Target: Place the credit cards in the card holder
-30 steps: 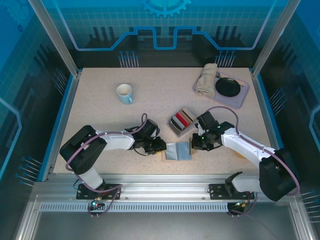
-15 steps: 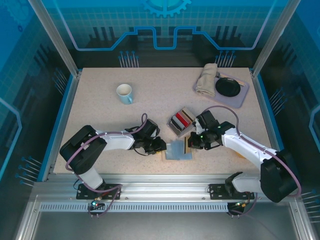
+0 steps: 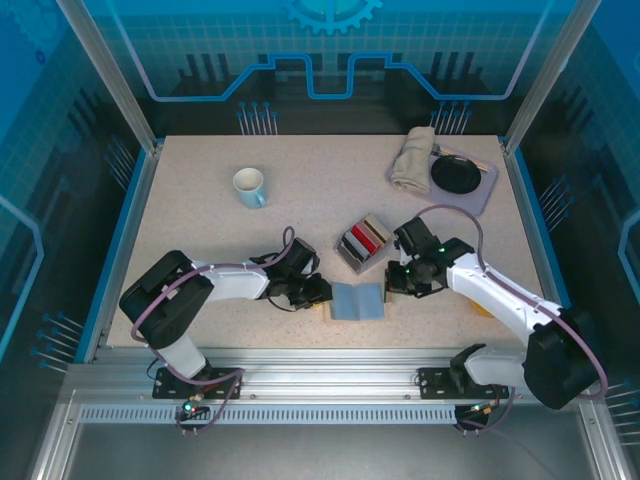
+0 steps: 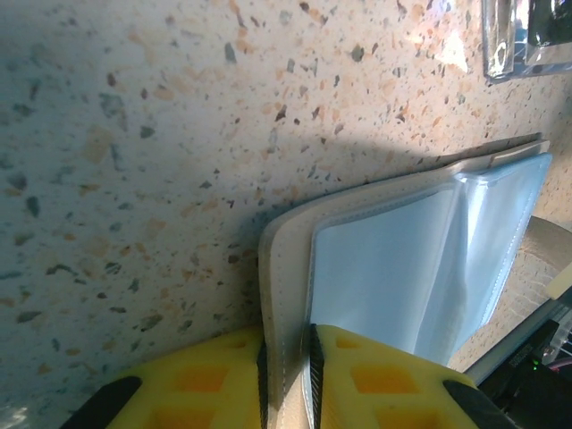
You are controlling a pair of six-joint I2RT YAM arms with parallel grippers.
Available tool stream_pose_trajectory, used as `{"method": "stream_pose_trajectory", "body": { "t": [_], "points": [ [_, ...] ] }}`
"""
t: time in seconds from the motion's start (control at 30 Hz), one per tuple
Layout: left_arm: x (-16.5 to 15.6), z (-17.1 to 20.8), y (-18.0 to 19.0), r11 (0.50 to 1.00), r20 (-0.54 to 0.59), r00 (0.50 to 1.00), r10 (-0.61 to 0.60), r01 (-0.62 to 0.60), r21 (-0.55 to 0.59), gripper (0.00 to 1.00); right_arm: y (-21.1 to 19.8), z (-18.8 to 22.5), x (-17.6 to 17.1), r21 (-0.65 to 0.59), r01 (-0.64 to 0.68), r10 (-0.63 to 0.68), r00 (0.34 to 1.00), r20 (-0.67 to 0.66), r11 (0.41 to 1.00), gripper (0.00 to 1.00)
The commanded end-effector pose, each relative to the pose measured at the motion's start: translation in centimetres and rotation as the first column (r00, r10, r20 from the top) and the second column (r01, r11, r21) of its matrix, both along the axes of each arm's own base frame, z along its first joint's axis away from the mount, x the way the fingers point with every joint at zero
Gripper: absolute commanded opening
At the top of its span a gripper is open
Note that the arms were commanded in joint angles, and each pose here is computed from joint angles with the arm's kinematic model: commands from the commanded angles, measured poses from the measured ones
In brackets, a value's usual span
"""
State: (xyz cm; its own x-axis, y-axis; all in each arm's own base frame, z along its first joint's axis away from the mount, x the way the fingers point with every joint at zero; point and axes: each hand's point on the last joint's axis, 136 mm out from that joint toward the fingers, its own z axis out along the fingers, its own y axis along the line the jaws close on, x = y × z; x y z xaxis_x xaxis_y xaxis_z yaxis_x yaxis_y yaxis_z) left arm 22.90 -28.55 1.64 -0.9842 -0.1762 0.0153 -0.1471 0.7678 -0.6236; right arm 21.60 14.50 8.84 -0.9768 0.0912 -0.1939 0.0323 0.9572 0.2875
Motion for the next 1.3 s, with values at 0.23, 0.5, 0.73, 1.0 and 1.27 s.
{"method": "stream_pose_trajectory", "body": {
  "t": [0.23, 0.5, 0.73, 1.0, 1.27],
  "points": [
    [-0.6, -0.5, 1.4, 0.997, 0.003, 1.0, -0.006, 0.006, 0.082, 0.23, 6.3, 1.8, -0.6, 0.375, -0.104, 0.093, 0.995, 0.045, 0.921, 0.0],
    [-1.0, -0.5, 2.3, 0.991, 0.006, 1.0, -0.025, 0.024, 0.134, 0.26, 7.9, -1.9, -1.2, 0.411, -0.116, 0.148, 0.988, -0.047, 0.904, 0.0],
    [-1.0, -1.0, 1.7, 0.993, -0.012, 0.999, -0.043, 0.044, 0.111, 0.18, 7.2, -4.8, -1.6, 0.361, -0.1, 0.148, 0.983, -0.109, 0.927, 0.0],
    [-1.2, -1.8, 1.7, 0.99, -0.031, 0.998, -0.052, 0.055, 0.127, 0.12, 6.5, -2.9, -1.3, 0.411, -0.102, 0.147, 0.986, -0.077, 0.906, 0.0],
    [-1.0, -1.9, 1.6, 0.99, -0.035, 0.998, -0.06, 0.064, 0.129, 0.09, 5.9, -3.6, -1.7, 0.426, -0.112, 0.174, 0.979, -0.109, 0.898, 0.0]
  ]
}}
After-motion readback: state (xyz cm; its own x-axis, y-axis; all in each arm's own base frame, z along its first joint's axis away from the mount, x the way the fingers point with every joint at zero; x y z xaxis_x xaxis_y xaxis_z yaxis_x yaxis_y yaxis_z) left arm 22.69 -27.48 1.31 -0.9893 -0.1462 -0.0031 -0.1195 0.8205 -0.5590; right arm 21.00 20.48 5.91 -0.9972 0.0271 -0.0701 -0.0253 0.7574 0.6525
